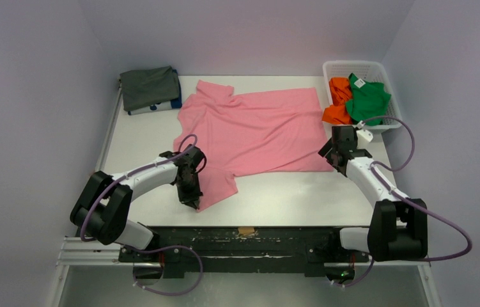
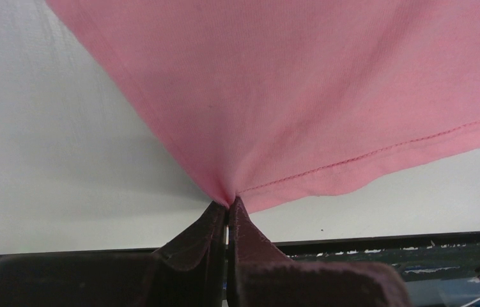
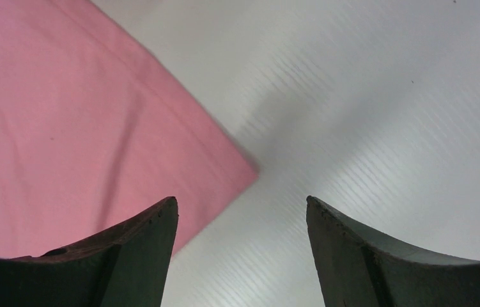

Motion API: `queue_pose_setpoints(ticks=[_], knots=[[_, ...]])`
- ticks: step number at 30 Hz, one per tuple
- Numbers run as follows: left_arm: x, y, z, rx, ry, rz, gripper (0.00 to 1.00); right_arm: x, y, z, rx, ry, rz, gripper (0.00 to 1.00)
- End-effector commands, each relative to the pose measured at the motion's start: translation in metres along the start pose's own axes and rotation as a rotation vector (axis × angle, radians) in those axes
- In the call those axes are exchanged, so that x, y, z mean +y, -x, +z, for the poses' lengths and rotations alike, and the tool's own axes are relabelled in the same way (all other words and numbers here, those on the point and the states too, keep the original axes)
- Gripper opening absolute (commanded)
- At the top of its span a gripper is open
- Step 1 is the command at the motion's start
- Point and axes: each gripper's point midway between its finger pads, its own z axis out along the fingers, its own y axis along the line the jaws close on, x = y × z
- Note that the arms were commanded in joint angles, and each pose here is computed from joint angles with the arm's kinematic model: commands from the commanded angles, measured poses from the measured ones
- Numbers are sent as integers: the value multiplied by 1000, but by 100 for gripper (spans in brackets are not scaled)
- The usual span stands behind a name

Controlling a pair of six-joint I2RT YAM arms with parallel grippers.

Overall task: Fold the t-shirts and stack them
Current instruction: Grab the side of the flattened tshirt closest away from the robot with both arms

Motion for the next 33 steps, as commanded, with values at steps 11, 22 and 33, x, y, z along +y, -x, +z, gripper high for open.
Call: queue_pose_setpoints(ticks=[11, 22, 33], knots=[[-11, -4, -12, 2, -80, 110, 0, 5, -40, 34, 132, -5, -11, 42], [-14, -1, -13, 1, -87, 122, 0, 9, -55, 46, 187, -10, -14, 3], [2, -50, -28, 109, -144, 70, 0, -48, -63, -22, 269, -129, -80, 0]])
